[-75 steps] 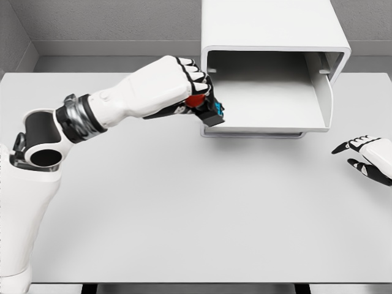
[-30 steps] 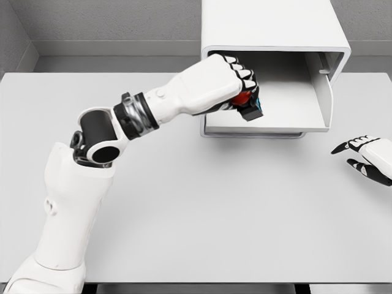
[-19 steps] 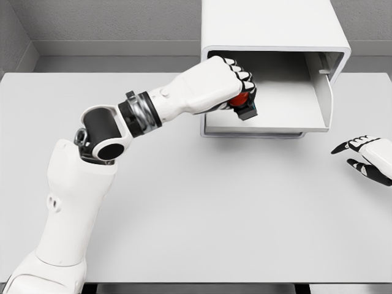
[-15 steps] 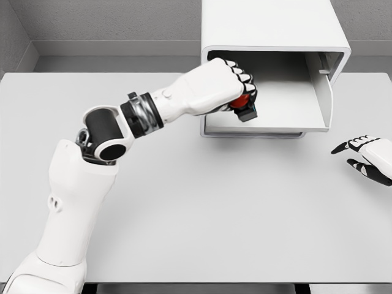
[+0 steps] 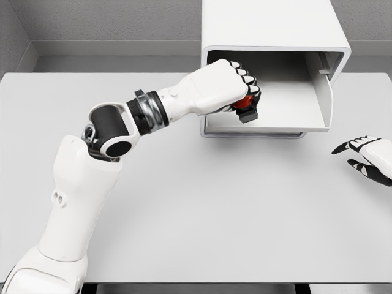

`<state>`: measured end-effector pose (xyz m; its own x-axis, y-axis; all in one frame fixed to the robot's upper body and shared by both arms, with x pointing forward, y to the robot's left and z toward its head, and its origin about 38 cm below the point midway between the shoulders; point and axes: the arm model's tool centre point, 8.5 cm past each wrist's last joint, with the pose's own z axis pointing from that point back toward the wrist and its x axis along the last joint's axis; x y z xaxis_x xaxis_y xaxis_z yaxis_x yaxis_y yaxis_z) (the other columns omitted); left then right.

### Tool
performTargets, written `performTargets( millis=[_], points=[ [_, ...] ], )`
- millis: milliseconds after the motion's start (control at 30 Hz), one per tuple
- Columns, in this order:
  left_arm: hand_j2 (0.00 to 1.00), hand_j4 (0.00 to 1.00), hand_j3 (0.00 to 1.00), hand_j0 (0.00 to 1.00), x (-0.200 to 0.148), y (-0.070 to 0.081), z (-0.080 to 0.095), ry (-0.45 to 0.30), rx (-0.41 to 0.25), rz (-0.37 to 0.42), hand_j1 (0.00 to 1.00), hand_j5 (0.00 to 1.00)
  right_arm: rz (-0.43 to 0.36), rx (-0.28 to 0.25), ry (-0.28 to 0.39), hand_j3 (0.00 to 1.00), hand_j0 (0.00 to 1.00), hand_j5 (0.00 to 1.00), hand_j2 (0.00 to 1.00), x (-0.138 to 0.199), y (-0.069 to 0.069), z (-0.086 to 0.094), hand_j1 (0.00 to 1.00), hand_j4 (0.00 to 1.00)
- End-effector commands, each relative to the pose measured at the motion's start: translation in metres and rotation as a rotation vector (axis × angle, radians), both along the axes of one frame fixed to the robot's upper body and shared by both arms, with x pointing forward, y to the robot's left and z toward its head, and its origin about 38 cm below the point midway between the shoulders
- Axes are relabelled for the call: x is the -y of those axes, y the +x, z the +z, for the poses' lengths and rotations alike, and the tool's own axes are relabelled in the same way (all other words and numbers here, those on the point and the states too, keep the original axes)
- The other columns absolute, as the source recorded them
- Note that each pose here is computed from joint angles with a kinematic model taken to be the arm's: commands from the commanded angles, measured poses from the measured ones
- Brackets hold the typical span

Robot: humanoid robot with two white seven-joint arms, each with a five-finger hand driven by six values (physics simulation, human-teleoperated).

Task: Slide open multi-storey tabletop storage cabinets and put open load switch and slide close multi-storey tabletop storage cabinets

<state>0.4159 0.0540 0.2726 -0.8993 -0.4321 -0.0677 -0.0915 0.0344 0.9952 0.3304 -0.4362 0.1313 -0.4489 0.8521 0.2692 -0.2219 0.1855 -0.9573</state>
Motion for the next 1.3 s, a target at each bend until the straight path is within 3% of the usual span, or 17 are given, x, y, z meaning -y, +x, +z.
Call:
performTargets(
  millis=[0, 167, 500, 800, 1033, 1267],
  points=[
    [0.53, 0.53, 0.53, 0.53, 0.0011, -0.0003, -0.0006, -0.003, -0.006, -0.004, 0.53, 0.53, -0.002, 0.001, 0.005, 0.58, 0.58, 0.58, 0.58, 0.0006, 0.0001, 0.0007, 0.58, 0.58],
    [0.66, 0.66, 0.66, 0.66, 0.0020, -0.0007, -0.0009, -0.002, -0.005, -0.006, 0.66, 0.66, -0.002, 0.001, 0.005, 0.58, 0.58, 0.58, 0.58, 0.0006, 0.0001, 0.0007, 0.58, 0.58],
    [0.75, 0.75, 0.75, 0.75, 0.0019, -0.0005, -0.0013, -0.003, -0.007, -0.006, 0.75, 0.75, -0.003, 0.000, 0.005, 0.58, 0.58, 0.58, 0.58, 0.0010, 0.0001, 0.0004, 0.58, 0.58],
    [0.76, 0.76, 0.76, 0.76, 0.0019, 0.0011, -0.0020, -0.002, -0.012, -0.005, 0.76, 0.76, -0.003, 0.000, 0.004, 0.58, 0.58, 0.58, 0.58, 0.0010, 0.0001, 0.0003, 0.58, 0.58],
    [0.90, 0.90, 0.90, 0.90, 0.0003, 0.0024, 0.0015, -0.008, -0.005, -0.002, 0.90, 0.90, -0.007, -0.003, 0.003, 0.58, 0.58, 0.58, 0.58, 0.0022, -0.0001, -0.0006, 0.58, 0.58],
    [0.94, 0.94, 0.94, 0.94, -0.0031, 0.0040, 0.0049, -0.018, -0.001, 0.005, 0.94, 0.94, -0.007, -0.002, 0.003, 0.59, 0.59, 0.59, 0.59, 0.0021, 0.0003, -0.0001, 0.59, 0.59]
  ],
)
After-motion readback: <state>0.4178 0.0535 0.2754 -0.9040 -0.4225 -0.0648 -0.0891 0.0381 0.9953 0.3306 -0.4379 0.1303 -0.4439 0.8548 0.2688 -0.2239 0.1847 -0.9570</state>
